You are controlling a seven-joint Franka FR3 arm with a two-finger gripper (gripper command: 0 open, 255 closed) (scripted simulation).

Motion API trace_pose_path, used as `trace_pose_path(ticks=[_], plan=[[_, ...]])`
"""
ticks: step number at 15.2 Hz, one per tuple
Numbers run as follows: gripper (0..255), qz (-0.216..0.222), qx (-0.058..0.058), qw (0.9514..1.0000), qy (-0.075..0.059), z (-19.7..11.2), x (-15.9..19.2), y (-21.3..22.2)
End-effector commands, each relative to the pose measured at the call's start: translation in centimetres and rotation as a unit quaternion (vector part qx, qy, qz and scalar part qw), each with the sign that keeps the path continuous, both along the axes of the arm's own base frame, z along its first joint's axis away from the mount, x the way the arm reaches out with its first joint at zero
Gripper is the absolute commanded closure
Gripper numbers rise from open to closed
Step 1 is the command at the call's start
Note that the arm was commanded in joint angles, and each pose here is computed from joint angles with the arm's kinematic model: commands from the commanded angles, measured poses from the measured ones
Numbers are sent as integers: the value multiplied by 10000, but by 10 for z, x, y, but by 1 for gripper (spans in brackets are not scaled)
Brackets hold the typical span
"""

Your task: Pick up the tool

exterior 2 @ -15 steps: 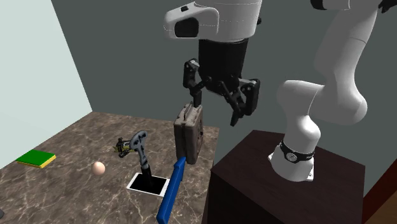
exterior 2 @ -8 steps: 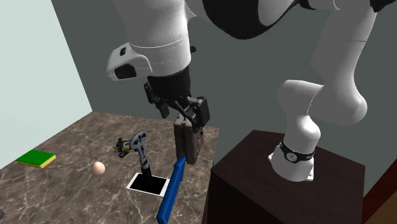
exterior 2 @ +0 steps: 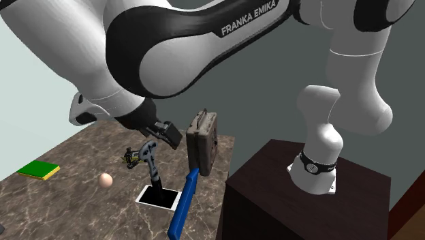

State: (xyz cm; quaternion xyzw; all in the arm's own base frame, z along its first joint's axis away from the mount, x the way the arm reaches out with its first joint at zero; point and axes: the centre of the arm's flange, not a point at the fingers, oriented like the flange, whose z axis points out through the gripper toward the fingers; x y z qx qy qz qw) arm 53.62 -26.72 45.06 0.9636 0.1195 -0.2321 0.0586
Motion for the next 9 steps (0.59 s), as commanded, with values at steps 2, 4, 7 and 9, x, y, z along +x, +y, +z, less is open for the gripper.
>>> trace_pose_path(ticks=[2, 4, 7, 9], plan=[[0, 104, 16, 9994, 342, -27, 23, -30], [0, 170, 24, 9983, 565, -45, 36, -50], [0, 243, 33, 9964, 815, -66, 50, -72], [0, 243, 33, 9964, 815, -76, 50, -72]])
